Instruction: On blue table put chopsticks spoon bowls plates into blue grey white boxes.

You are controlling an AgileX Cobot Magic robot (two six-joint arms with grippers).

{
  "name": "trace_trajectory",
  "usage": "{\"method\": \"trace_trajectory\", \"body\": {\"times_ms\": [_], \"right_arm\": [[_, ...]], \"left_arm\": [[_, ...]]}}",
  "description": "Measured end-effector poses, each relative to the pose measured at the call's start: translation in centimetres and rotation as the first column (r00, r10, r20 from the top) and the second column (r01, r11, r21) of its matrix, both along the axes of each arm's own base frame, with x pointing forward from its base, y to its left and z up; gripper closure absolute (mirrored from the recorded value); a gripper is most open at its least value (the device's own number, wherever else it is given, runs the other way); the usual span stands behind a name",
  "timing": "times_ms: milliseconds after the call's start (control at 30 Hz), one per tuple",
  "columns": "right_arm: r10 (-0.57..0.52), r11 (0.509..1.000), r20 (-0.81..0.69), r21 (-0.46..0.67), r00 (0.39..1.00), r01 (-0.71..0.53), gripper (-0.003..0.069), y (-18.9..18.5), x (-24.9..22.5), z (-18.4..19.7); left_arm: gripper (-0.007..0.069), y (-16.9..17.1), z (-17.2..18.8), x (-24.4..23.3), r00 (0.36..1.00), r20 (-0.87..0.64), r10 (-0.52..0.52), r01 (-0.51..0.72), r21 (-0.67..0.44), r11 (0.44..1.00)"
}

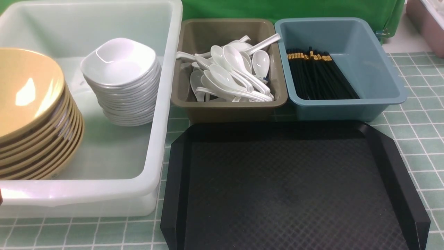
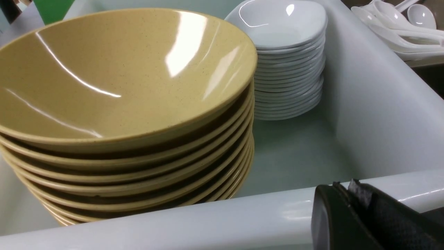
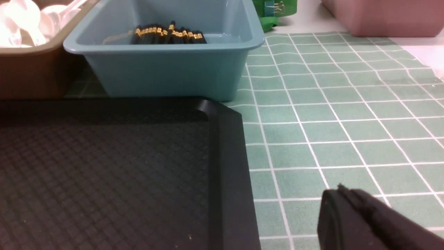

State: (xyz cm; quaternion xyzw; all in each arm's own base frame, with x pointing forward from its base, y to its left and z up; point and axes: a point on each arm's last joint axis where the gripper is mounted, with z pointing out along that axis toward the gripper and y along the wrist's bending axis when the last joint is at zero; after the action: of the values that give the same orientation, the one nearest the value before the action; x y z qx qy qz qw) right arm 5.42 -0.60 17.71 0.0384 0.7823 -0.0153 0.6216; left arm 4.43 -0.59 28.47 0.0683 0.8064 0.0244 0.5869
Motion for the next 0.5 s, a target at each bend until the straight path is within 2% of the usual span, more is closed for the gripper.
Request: {"method": "trace_trajectory", "body": {"times_ms": [500], "right_arm": [[-0.046,0.999,0.000,0.001,0.999,0.046,0.0622,-0.25,-0.03,0.00]], "left_arm": [[0.0622,0.00,-0.02,-0.01,1.000,-0.002,0.000,0.000,0.000,1.000]]}}
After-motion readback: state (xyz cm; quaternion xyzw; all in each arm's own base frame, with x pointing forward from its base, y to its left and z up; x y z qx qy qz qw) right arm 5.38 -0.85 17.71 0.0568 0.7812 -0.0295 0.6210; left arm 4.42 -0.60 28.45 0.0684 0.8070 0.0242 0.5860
